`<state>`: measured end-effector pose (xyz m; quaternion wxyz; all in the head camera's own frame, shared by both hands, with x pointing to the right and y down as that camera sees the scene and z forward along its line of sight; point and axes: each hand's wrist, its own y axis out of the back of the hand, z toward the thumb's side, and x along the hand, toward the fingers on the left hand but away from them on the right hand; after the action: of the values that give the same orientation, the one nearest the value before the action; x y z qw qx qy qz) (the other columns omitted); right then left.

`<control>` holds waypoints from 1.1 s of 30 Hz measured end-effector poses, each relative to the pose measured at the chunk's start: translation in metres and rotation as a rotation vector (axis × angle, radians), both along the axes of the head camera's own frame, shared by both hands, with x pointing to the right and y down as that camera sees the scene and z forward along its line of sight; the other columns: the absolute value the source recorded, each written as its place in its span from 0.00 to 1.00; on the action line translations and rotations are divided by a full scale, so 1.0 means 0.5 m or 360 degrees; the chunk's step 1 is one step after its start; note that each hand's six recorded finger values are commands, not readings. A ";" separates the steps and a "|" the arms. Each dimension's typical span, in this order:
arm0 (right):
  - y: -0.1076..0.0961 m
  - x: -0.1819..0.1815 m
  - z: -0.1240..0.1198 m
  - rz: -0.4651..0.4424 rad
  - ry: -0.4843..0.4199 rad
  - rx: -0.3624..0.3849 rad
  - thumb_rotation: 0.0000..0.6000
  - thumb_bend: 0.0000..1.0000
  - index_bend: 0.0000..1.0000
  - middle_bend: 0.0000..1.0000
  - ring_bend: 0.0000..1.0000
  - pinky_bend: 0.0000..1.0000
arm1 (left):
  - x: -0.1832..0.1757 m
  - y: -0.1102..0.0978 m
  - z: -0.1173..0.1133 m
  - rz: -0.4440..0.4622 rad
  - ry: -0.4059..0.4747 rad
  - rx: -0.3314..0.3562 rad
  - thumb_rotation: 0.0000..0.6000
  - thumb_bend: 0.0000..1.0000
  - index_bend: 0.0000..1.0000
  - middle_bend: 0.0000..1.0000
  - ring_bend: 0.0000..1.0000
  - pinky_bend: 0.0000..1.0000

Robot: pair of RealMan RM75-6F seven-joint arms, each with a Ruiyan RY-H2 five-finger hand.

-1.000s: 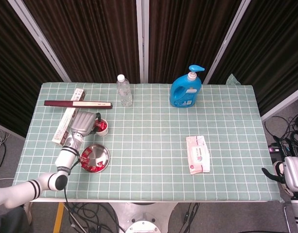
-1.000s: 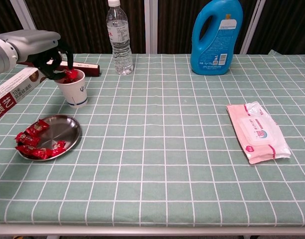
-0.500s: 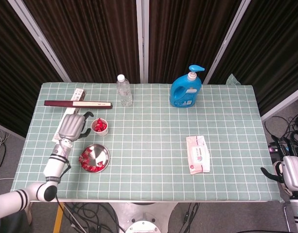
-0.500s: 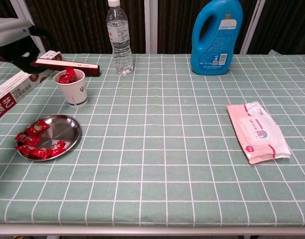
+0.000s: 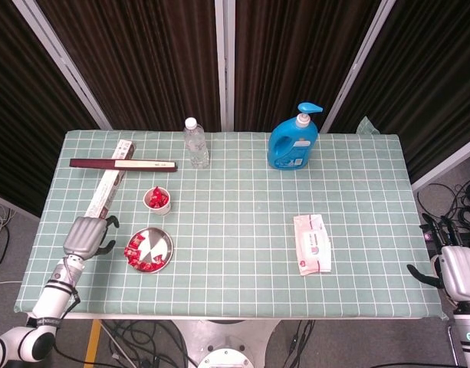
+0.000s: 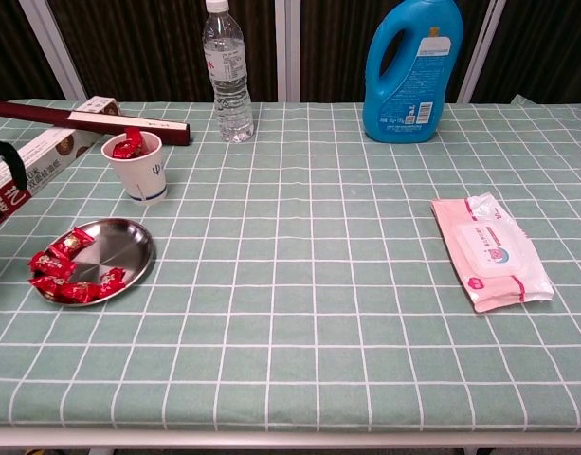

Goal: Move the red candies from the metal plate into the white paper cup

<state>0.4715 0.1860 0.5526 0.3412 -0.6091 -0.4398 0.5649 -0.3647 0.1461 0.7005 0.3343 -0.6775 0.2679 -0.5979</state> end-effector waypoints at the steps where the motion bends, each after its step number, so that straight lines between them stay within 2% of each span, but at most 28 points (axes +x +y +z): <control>1: 0.000 0.000 0.000 0.0000 0.0000 0.0000 1.00 0.08 0.02 0.24 0.05 0.44 | 0.000 0.007 0.010 0.0004 -0.0013 -0.0035 1.00 0.33 0.47 0.88 0.93 1.00; 7: 0.003 0.003 -0.001 0.0010 0.0002 0.0001 1.00 0.08 0.02 0.24 0.05 0.44 | 0.020 0.024 0.045 0.0091 -0.0077 -0.0155 1.00 0.35 0.42 0.87 0.93 1.00; 19: 0.004 0.009 0.000 0.0025 0.0009 -0.0005 1.00 0.08 0.02 0.24 0.05 0.44 | 0.057 0.031 0.070 0.0179 -0.0104 -0.0284 1.00 0.36 0.41 0.87 0.93 1.00; 26: 0.003 0.011 -0.001 0.0033 0.0013 -0.0003 1.00 0.08 0.02 0.24 0.05 0.44 | 0.075 0.025 0.078 0.0222 -0.0124 -0.0317 1.00 0.36 0.41 0.87 0.93 1.00; 33: 0.004 0.014 0.000 0.0043 0.0017 -0.0007 1.00 0.08 0.02 0.24 0.05 0.44 | 0.106 0.030 0.065 0.0287 -0.0080 -0.0320 1.00 0.36 0.41 0.87 0.93 1.00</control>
<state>0.4786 0.1882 0.5524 0.3345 -0.6008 -0.4450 0.5737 -0.3118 0.1613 0.7328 0.3236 -0.7138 0.1362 -0.6060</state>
